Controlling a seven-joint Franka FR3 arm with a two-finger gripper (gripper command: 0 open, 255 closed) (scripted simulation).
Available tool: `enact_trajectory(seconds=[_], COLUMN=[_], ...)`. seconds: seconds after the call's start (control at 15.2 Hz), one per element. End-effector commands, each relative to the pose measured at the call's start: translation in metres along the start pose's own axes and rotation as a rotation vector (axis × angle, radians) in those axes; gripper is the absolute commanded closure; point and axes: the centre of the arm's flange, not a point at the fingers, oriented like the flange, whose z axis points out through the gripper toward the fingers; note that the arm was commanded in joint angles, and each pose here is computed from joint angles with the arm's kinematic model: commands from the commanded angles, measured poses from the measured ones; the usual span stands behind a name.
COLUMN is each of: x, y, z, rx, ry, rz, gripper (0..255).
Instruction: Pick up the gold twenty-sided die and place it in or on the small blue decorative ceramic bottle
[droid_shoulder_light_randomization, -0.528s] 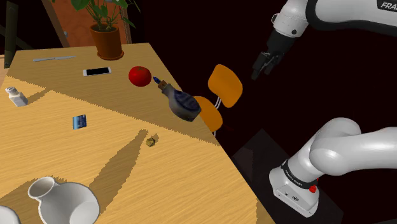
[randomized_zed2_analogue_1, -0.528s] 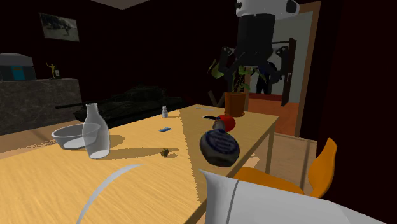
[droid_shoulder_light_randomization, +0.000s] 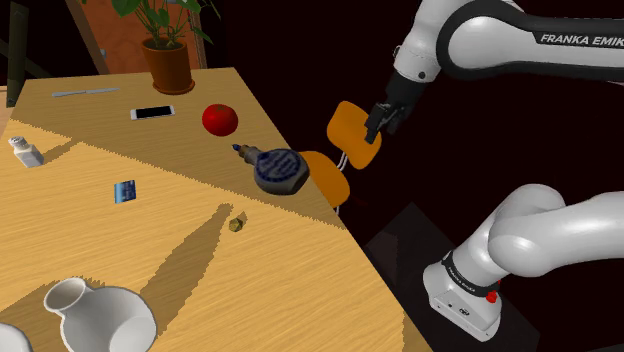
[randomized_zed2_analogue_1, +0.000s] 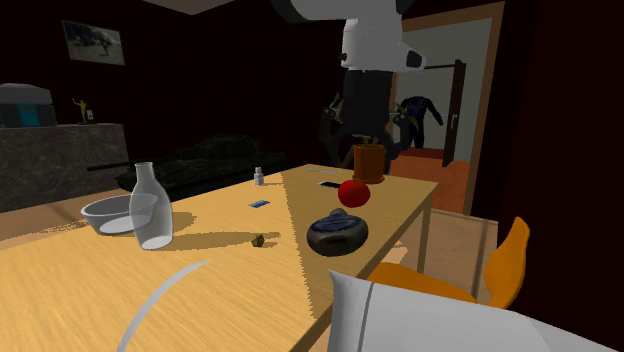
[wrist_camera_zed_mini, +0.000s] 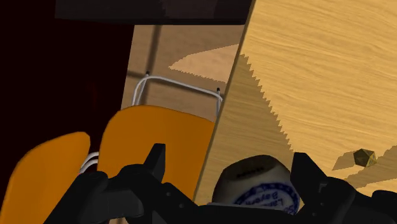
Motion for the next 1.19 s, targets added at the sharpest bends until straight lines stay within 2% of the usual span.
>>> enact_trajectory(seconds=[0.0,1.12], x=[0.009,0.08], y=[-0.018,-0.164], z=[0.016,0.162], rx=[0.009,0.076], ry=[-0.001,-0.022], rz=[0.001,0.005], gripper=[0,0])
